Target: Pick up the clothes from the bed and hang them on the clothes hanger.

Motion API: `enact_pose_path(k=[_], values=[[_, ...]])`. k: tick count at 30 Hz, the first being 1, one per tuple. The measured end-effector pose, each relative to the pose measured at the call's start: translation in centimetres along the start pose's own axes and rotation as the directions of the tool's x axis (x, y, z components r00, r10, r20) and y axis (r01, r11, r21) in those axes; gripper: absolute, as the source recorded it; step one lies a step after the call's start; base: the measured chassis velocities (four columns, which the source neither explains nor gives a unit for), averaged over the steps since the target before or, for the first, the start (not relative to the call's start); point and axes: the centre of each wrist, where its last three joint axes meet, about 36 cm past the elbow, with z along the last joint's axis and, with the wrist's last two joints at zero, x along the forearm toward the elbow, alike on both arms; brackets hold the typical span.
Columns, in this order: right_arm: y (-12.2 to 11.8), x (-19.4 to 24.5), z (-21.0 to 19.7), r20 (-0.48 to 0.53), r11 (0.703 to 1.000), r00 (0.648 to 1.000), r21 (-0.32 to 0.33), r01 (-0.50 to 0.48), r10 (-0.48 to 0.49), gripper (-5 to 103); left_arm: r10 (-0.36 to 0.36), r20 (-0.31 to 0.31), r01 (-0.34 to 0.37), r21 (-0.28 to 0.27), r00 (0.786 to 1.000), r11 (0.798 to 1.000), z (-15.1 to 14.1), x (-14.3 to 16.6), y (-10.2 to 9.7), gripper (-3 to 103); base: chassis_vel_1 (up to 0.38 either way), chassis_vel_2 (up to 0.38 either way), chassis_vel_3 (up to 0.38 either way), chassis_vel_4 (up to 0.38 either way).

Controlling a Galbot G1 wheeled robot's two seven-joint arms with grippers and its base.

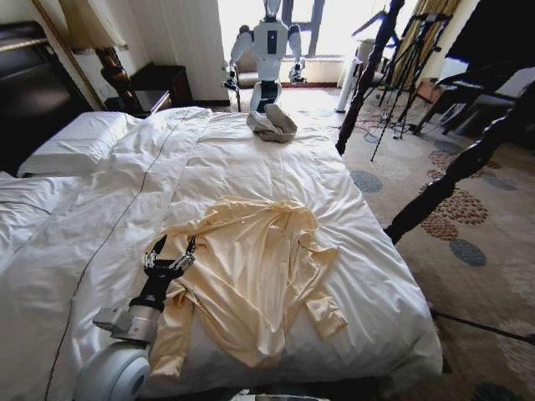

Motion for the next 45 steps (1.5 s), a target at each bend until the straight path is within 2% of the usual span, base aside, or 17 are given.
enact_pose_path(k=[9,13,14,17,18,19,20,22,23,25,26,29,30,31,32,39,45], values=[[-0.9,-1.8,1.8,-0.043,1.000,0.999,0.015,-0.012,0.013,102,-0.008,0.001,0.008,0.007,1.000,1.000,0.1,0.1,-0.2,82,0.000,0.000,0.000,0.000],[-1.3,-2.2,2.2,-0.047,1.000,0.999,-0.001,-0.016,0.016,94,-0.009,-0.002,0.009,0.005,1.000,1.000,0.2,0.2,-0.2,82,0.000,0.000,0.000,0.000],[-1.5,-2.4,2.3,-0.050,1.000,0.999,-0.005,-0.017,0.016,83,-0.009,-0.002,0.009,0.005,1.000,1.000,0.2,0.2,-0.2,82,0.000,0.000,0.000,0.000],[-1.8,-2.6,2.5,-0.052,1.000,0.999,-0.011,-0.013,0.013,83,-0.008,0.000,0.008,0.004,1.000,1.000,0.2,0.2,-0.2,82,0.000,0.000,0.000,0.000],[-1.8,-2.6,2.5,-0.054,1.000,0.999,-0.013,-0.011,0.010,72,-0.009,0.000,0.009,0.004,1.000,1.000,0.1,0.3,-0.2,82,0.000,0.000,0.000,0.000],[-1.8,-2.6,2.7,-0.056,1.000,0.998,-0.016,-0.008,0.007,72,-0.009,0.001,0.009,0.002,1.000,1.000,0.0,0.3,-0.2,82,0.000,0.000,0.000,0.000],[-1.8,-2.6,2.7,-0.058,1.000,0.998,-0.018,-0.007,0.006,61,-0.010,0.002,0.010,0.002,1.000,1.000,0.0,0.4,-0.2,82,0.000,0.000,0.000,0.000],[-1.8,-2.7,2.8,-0.059,1.000,0.998,-0.020,-0.007,0.006,61,-0.011,0.002,0.011,0.001,1.000,1.000,0.0,0.4,-0.2,82,0.000,0.000,0.000,0.000],[-1.8,-2.7,2.8,-0.061,1.000,0.998,-0.021,-0.008,0.006,50,-0.012,0.003,0.012,0.001,1.000,1.000,0.0,0.4,-0.2,82,0.000,0.000,0.000,0.000],[-1.8,-2.7,2.9,-0.061,1.000,0.998,-0.022,-0.008,0.007,50,-0.012,0.004,0.012,0.001,1.000,1.000,0.0,0.4,-0.1,82,0.000,0.000,0.000,0.000],[-1.9,-2.7,3.0,-0.061,1.000,0.998,-0.023,-0.009,0.008,40,-0.013,0.006,0.013,0.002,1.000,1.000,-0.1,0.4,-0.2,82,0.000,0.000,0.000,0.000],[-1.8,-2.7,3.0,-0.059,1.000,0.998,-0.024,-0.009,0.008,40,-0.013,0.007,0.013,0.002,1.000,1.000,-0.1,0.5,-0.2,82,0.000,0.000,0.000,0.000],[-1.8,-2.7,3.0,-0.057,1.000,0.998,-0.024,-0.009,0.008,29,-0.013,0.007,0.013,0.002,1.000,1.000,-0.1,0.5,-0.2,82,0.000,0.000,0.000,0.000],[-1.8,-2.7,3.0,-0.057,1.000,0.998,-0.026,-0.011,0.010,29,-0.013,0.008,0.013,0.002,1.000,1.000,-0.1,0.5,-0.2,82,0.000,0.000,0.000,0.000],[-1.8,-2.7,3.0,-0.055,0.999,0.998,-0.029,-0.018,0.016,19,-0.014,0.009,0.014,0.001,1.000,1.000,-0.1,0.5,-0.2,82,0.000,0.000,0.000,0.000],[-1.7,-2.5,2.4,-0.034,0.998,0.999,-0.045,-0.036,0.035,19,-0.015,0.009,0.015,0.001,1.000,1.000,-0.1,0.5,-0.1,82,0.000,0.000,0.000,0.000],[-2.3,-0.9,0.0,0.025,0.994,0.999,-0.100,-0.041,0.043,19,-0.017,0.010,0.017,-0.008,1.000,1.000,-0.2,0.4,0.2,82,0.000,0.000,0.000,0.000]])
